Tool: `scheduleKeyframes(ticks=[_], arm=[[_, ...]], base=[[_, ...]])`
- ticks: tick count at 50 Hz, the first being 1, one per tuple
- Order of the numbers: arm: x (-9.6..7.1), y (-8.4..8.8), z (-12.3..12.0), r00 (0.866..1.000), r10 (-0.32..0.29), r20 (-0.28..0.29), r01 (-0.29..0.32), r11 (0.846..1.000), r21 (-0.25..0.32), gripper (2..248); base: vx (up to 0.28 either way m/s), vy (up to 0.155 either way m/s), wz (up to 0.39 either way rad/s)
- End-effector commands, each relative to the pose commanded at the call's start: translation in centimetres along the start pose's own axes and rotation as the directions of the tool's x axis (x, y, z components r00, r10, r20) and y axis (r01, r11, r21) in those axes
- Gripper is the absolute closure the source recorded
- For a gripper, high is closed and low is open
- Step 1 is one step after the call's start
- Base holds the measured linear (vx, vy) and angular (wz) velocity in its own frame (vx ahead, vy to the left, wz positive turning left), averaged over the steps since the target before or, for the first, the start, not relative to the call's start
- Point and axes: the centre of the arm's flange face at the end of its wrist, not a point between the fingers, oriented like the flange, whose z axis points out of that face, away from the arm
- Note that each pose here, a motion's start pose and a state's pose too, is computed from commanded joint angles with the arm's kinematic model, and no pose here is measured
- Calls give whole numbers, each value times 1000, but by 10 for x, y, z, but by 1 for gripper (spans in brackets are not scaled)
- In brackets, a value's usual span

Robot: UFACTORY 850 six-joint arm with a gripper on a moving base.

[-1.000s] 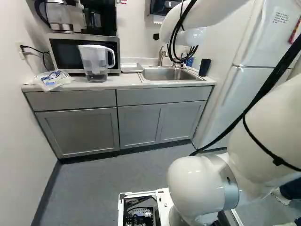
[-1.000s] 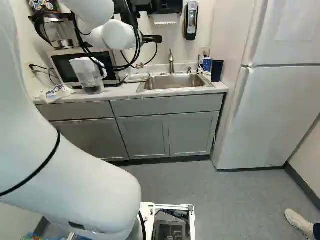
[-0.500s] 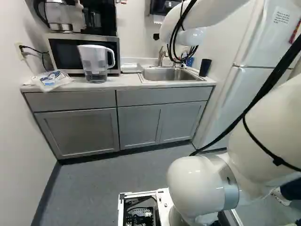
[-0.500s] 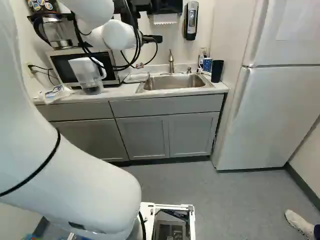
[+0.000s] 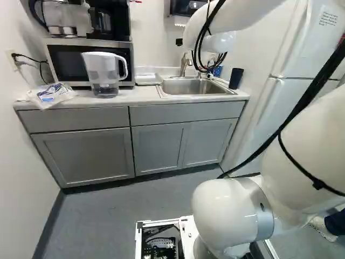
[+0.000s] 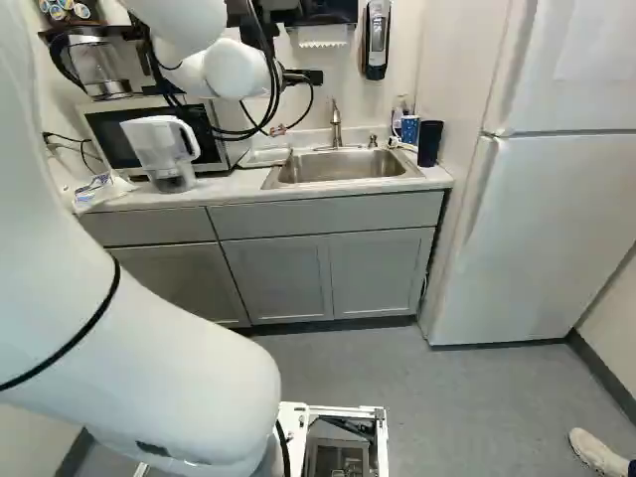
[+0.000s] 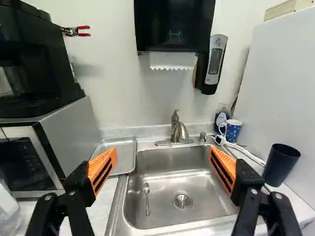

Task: Rinse the cup and place it in the tray

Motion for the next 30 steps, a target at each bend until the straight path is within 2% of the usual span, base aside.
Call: scheduleKeyframes(ticks=[30], arm=[[0, 0, 0, 1000, 0, 0, 0, 1000, 0, 3]], base=[[106, -13, -14]])
